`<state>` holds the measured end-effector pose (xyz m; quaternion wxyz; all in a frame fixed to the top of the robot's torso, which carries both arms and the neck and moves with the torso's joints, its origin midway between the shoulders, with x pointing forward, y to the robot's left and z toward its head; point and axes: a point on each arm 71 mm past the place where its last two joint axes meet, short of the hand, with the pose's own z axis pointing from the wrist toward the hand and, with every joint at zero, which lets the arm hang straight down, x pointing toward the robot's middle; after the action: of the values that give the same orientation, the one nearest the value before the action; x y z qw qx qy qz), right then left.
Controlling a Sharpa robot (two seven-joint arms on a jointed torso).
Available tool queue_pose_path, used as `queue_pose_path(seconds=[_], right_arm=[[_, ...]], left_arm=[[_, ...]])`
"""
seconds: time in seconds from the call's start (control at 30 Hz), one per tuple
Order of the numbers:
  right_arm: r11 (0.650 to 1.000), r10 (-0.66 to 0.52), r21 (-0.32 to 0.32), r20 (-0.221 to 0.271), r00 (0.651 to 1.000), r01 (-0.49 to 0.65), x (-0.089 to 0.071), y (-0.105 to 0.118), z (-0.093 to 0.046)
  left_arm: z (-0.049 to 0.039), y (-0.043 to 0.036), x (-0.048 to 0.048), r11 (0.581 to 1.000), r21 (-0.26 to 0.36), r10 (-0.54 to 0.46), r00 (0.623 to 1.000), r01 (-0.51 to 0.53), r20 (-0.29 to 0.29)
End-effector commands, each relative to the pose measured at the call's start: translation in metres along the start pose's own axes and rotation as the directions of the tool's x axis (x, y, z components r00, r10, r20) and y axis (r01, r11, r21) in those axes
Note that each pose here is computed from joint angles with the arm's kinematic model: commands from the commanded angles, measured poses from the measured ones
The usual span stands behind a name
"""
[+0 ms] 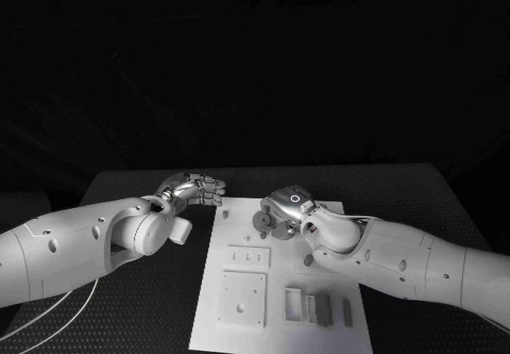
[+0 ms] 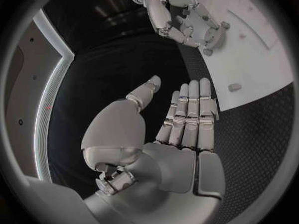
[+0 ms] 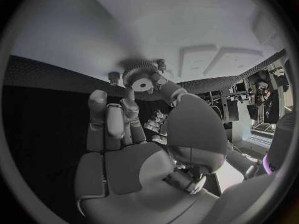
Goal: Assemble the parts on the task board
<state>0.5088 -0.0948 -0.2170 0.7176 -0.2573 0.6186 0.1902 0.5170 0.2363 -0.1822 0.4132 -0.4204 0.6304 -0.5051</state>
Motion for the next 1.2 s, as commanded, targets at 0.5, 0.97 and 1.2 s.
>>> queue_pose_path(seconds=[0.5, 0.97, 1.2], right_arm=[[1.0, -0.002, -0.009, -0.047, 0.999, 0.001, 0.0056, -0.0016, -0.0011], [1.0, -0.003, -0.005, -0.021, 1.0, 0.003, 0.0036, 0.0001, 0.0008], [1.0, -0.011, -0.001, -0.011, 1.0, 0.011, 0.0022, 0.0002, 0.0023]], left_arm=[[0.0003, -0.0015, 0.002, 1.0, 0.006, -0.005, 1.0, 0.005, -0.011], [0.0005, -0.0016, 0.0025, 1.0, 0.006, -0.005, 1.0, 0.005, -0.013], [0.0007, -0.0016, 0.0026, 1.0, 0.006, -0.005, 1.0, 0.005, -0.013]])
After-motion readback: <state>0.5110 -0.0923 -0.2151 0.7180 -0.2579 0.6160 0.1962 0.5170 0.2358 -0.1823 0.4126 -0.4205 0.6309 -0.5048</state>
